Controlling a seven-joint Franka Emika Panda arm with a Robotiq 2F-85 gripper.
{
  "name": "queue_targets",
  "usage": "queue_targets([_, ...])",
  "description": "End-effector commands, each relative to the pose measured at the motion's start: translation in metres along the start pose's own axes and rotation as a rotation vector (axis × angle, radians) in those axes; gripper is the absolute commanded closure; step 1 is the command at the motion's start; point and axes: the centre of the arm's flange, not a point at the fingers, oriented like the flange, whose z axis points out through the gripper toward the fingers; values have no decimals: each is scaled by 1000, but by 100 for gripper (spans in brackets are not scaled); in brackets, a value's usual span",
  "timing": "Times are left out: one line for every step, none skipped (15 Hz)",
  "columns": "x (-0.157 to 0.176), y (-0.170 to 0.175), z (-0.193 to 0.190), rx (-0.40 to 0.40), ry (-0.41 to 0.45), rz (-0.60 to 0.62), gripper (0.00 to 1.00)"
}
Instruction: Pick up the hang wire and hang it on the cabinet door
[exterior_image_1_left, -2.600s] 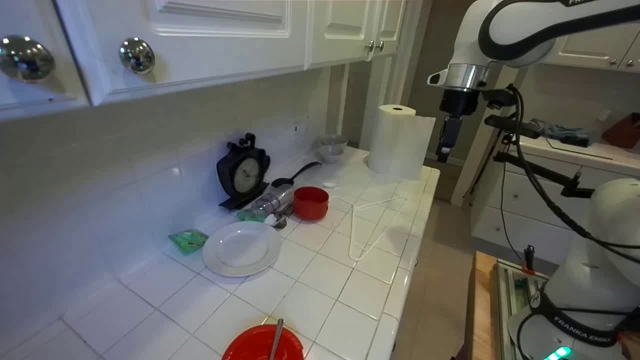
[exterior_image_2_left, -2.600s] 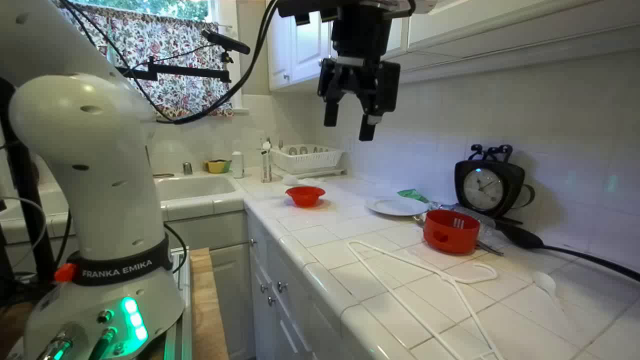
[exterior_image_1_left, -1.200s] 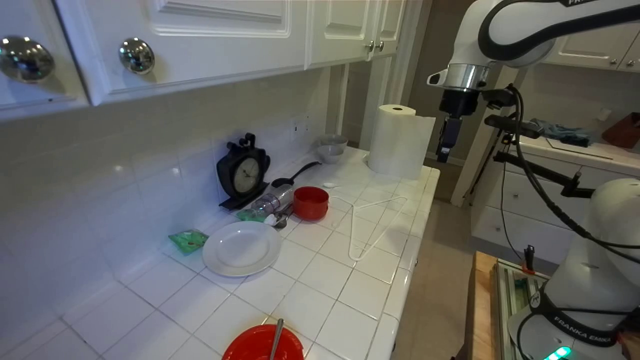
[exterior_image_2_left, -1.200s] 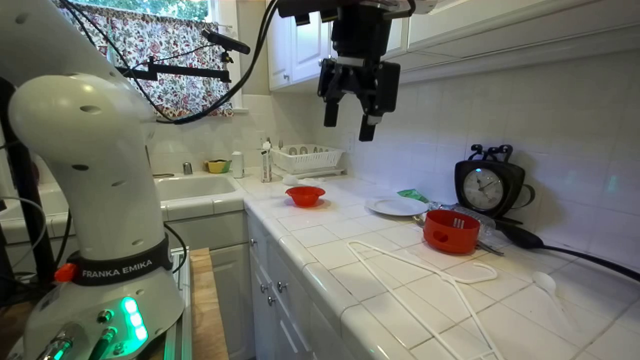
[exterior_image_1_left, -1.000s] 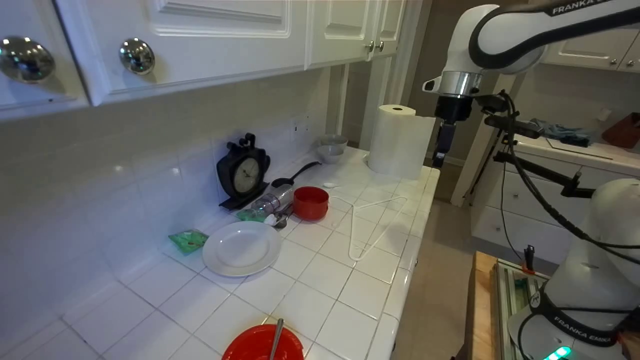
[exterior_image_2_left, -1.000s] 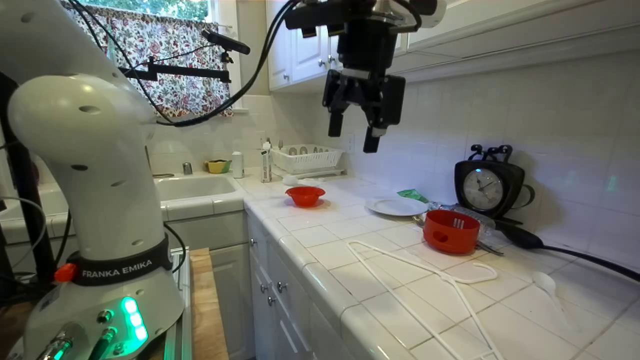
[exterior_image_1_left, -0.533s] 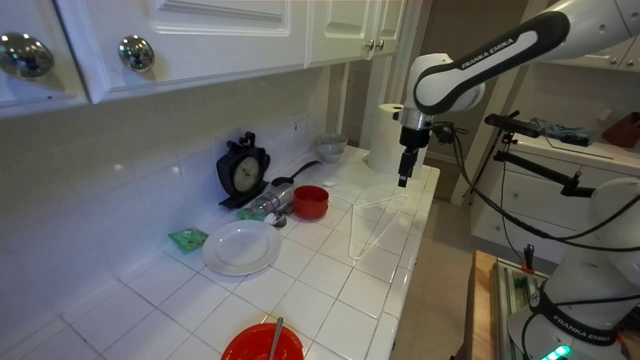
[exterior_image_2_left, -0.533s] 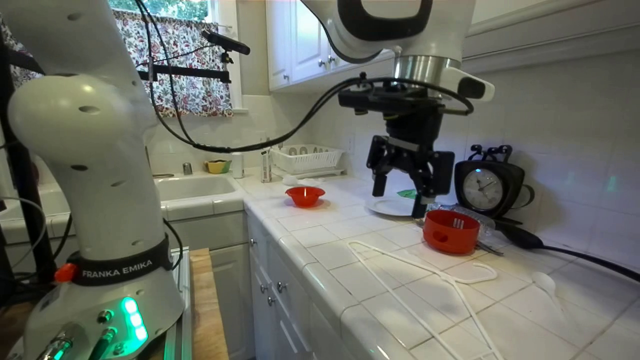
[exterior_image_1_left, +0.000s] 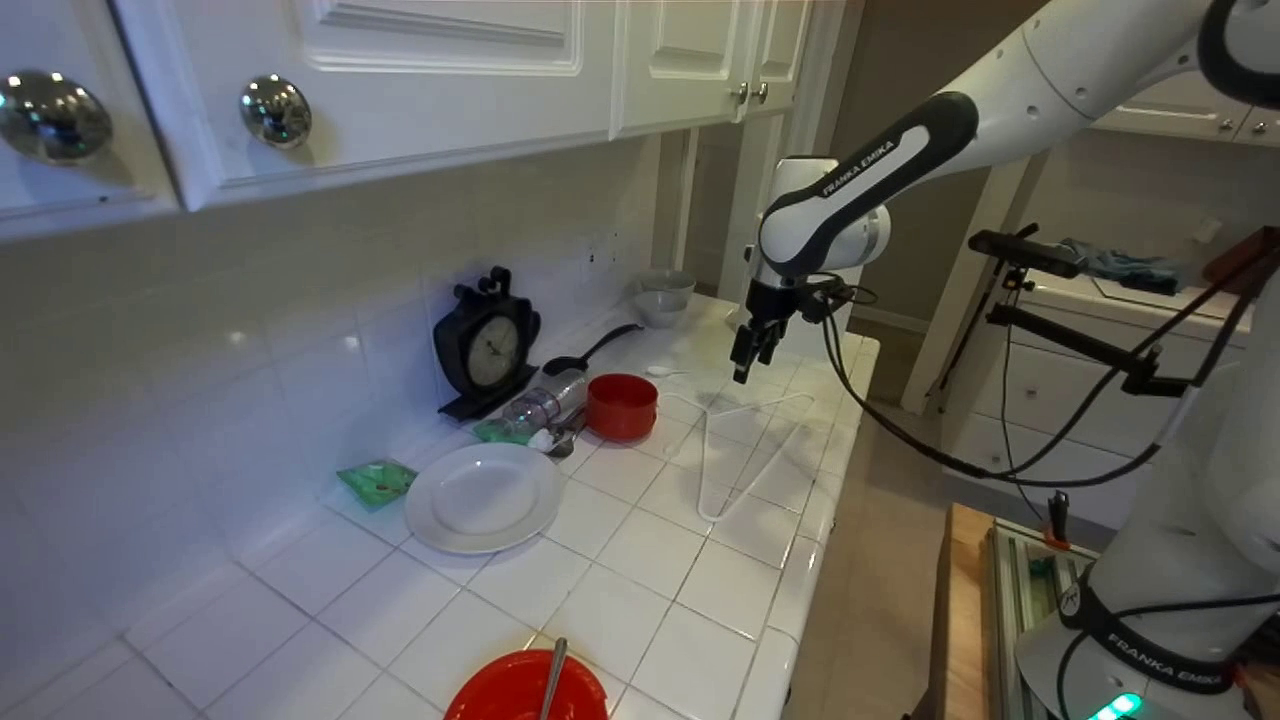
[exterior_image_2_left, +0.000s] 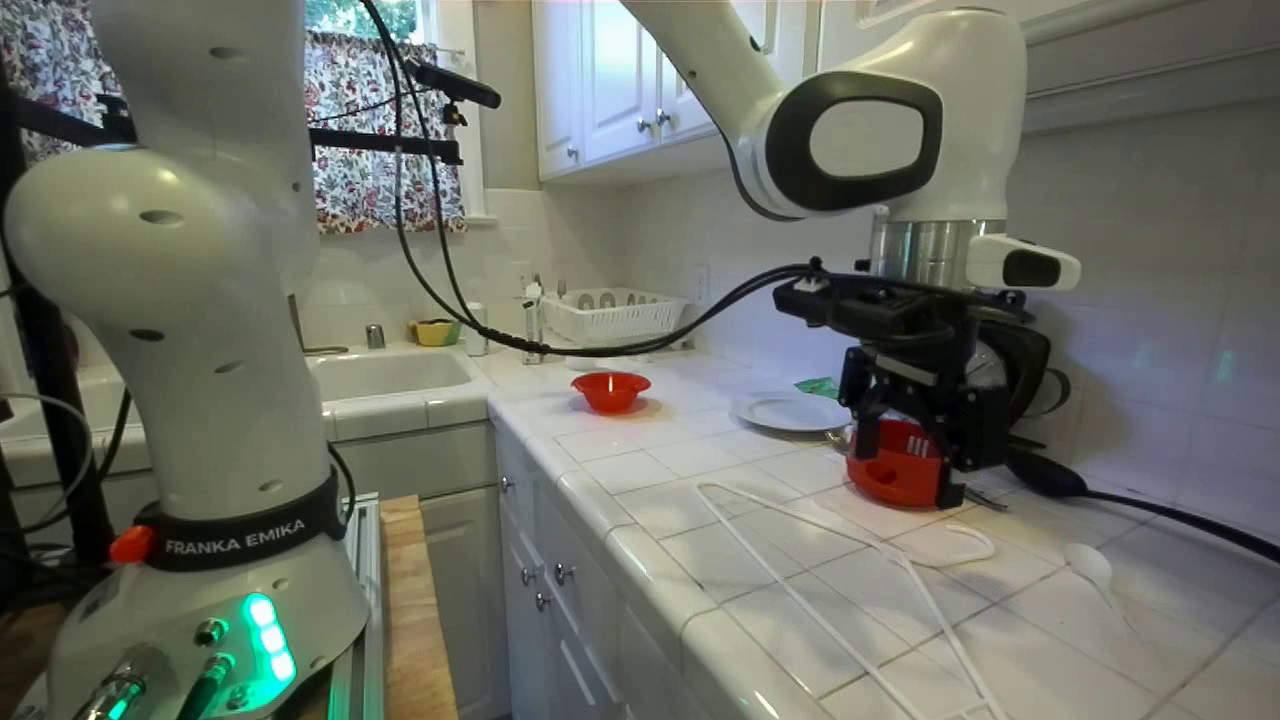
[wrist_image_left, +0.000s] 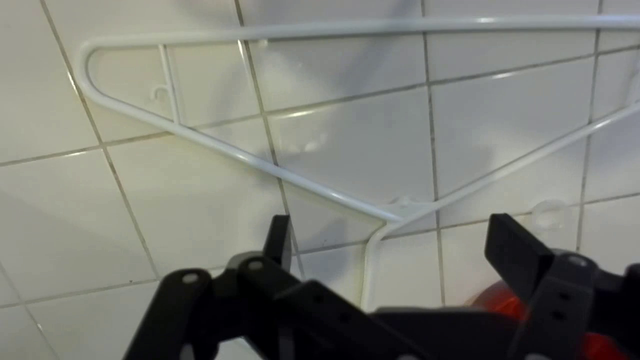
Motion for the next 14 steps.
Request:
queue_targets([32, 0, 21, 19, 35, 127, 0])
queue_targets([36, -2, 26, 21, 36, 155, 0])
queue_targets([39, -4, 31, 23, 40, 173, 0])
queue_targets([41, -5, 36, 27, 35, 188, 0])
queue_targets([43, -5, 41, 33, 34, 205, 0])
queue_targets([44, -5, 46, 47, 25, 215, 0])
queue_targets([46, -5, 51, 61, 16, 210, 0])
queue_targets([33, -9, 40, 30, 13, 181, 0])
queue_targets([35, -10, 44, 37, 9, 187, 0])
queue_targets([36, -9, 47, 39, 6, 190, 0])
queue_targets([36, -9, 49, 39, 5, 191, 0])
queue_targets([37, -9, 49, 40, 5, 192, 0])
queue_targets([37, -8, 49, 40, 6, 193, 0])
queue_targets([37, -8, 49, 40, 7, 193, 0])
